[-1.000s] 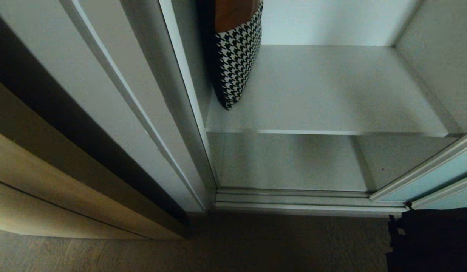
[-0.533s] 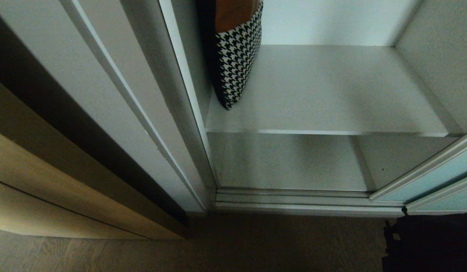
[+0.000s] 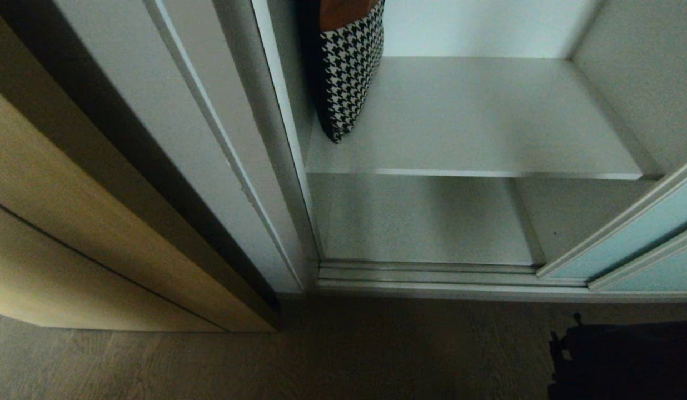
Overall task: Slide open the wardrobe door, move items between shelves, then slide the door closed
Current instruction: Place the bag on the lower shelf
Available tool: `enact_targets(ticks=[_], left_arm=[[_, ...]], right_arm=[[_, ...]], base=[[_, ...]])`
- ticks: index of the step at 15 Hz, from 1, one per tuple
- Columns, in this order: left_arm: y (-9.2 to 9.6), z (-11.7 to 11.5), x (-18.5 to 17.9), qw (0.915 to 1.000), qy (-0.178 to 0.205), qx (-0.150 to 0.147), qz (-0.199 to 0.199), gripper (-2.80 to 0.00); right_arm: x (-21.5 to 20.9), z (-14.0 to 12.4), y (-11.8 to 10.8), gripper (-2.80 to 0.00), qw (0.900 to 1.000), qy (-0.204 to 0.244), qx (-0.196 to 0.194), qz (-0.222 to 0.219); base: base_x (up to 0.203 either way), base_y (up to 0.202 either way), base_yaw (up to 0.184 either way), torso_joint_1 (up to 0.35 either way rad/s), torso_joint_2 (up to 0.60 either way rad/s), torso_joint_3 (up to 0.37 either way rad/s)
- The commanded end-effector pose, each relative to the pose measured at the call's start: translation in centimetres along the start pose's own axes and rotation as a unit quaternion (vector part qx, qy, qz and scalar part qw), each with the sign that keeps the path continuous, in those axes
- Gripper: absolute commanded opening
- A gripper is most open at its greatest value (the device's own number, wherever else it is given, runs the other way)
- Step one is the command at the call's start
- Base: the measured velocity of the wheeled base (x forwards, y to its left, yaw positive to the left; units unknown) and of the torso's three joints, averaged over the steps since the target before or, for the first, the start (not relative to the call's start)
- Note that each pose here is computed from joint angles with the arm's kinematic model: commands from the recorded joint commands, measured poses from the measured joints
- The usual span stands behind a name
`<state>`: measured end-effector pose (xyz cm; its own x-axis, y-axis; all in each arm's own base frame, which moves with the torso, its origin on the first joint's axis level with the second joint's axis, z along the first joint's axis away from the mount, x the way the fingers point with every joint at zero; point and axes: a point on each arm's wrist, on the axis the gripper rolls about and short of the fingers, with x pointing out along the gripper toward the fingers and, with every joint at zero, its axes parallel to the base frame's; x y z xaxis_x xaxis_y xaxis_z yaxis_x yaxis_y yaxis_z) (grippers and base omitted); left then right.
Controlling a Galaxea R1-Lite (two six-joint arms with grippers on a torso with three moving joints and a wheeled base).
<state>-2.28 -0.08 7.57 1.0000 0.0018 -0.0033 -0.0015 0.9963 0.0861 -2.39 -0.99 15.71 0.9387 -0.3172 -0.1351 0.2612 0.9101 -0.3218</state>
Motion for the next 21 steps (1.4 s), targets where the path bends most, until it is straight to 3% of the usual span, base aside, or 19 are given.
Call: enact_targets(ticks=[1, 8, 16, 21], left_arm=[[0.00, 0.01, 0.01, 1.0000, 0.000, -0.001, 0.000, -2.80], [0.00, 0.00, 0.01, 1.0000, 0.001, -0.003, 0.001, -2.80], [0.00, 0.00, 0.01, 1.0000, 0.001, -0.002, 0.001, -2.80], [0.04, 0.04, 0.00, 0.9996, 0.000, -0.028, 0.008, -2.80]], right_arm=[[0.07, 0.00, 0.02, -2.80, 1.000, 0.003, -0.001, 0.000], [-0.07, 0.22, -0.09, -2.80, 1.000, -0.002, 0.003, -0.002], [0.00, 0.04, -0.01, -2.80, 1.000, 0.001, 0.002, -0.001], [-0.02, 0.12, -0.05, -2.80, 1.000, 0.000, 0.003, -0.002]], base=[[-0.196, 0.000, -0.002, 0.004, 0.00, 0.002], [-0.185, 0.000, 0.001, -0.001, 0.00, 0.004], [0.000, 0.000, 0.000, 0.000, 0.00, 0.000], [0.000, 0.000, 0.000, 0.001, 0.00, -0.070]])
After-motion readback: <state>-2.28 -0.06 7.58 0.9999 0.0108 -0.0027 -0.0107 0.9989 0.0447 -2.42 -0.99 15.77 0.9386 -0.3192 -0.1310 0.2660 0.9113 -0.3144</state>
